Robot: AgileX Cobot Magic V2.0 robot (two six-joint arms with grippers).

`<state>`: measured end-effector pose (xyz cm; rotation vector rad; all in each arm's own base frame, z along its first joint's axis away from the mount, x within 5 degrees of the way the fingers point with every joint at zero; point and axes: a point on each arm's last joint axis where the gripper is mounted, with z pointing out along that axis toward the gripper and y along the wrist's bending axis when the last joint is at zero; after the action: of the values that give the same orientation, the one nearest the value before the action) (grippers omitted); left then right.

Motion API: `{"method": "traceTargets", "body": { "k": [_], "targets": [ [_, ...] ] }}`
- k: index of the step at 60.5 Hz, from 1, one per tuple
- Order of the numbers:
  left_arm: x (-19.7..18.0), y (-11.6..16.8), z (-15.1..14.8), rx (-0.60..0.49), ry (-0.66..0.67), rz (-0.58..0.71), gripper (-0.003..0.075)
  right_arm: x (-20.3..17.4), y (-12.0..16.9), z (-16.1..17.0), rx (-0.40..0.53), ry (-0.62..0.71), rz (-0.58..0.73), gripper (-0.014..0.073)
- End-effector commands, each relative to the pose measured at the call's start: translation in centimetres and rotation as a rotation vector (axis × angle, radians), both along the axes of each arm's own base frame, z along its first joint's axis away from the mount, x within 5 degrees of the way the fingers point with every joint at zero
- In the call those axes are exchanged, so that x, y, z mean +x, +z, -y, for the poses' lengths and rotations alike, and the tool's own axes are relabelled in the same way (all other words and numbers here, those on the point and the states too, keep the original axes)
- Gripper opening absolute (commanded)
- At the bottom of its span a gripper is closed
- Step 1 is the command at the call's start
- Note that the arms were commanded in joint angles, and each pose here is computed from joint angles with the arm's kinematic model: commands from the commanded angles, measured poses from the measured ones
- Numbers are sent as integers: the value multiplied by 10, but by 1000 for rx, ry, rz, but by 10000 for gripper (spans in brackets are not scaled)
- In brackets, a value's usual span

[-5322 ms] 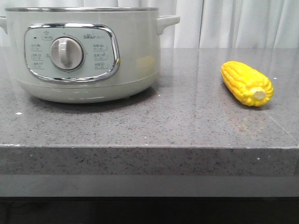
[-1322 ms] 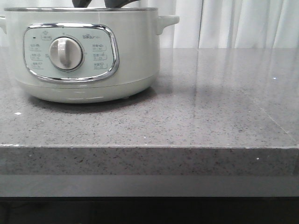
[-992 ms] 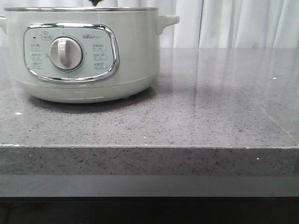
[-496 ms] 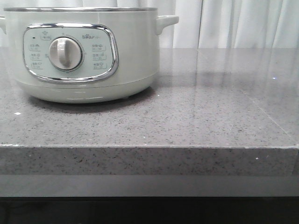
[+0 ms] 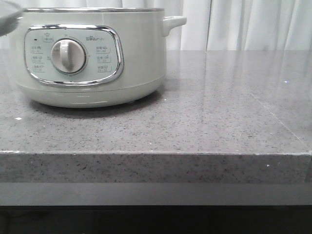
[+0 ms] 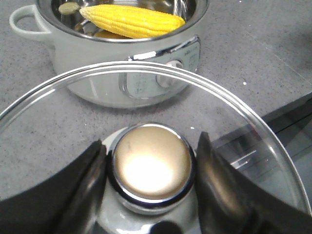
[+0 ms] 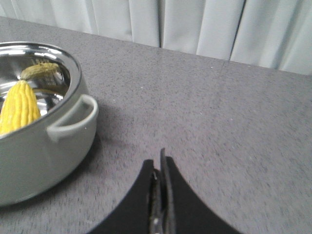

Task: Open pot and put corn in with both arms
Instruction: 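Withdraw the right gripper from the pot, then lower the glass lid onto the pot with the left gripper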

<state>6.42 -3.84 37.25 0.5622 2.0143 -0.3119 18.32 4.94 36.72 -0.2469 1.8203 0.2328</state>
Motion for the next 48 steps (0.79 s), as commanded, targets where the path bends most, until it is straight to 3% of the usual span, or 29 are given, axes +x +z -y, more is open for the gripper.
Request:
{"method": "traceTargets", "body": {
  "k": [1,24,35,48],
  "targets": [
    [23,40,9,-94,10,188,242,-24,3,9,18,-27,135,-68],
    [122,95,47,-82,10,156,242,-116,-59,29,50,-13,236,-68],
    [176,105,68,-74,11,136,242,-129,-68,32,69,-22,312,-68],
    [226,100,88,-75,12,114,242,-129,-69,32,68,-22,311,-68]
  ]
}}
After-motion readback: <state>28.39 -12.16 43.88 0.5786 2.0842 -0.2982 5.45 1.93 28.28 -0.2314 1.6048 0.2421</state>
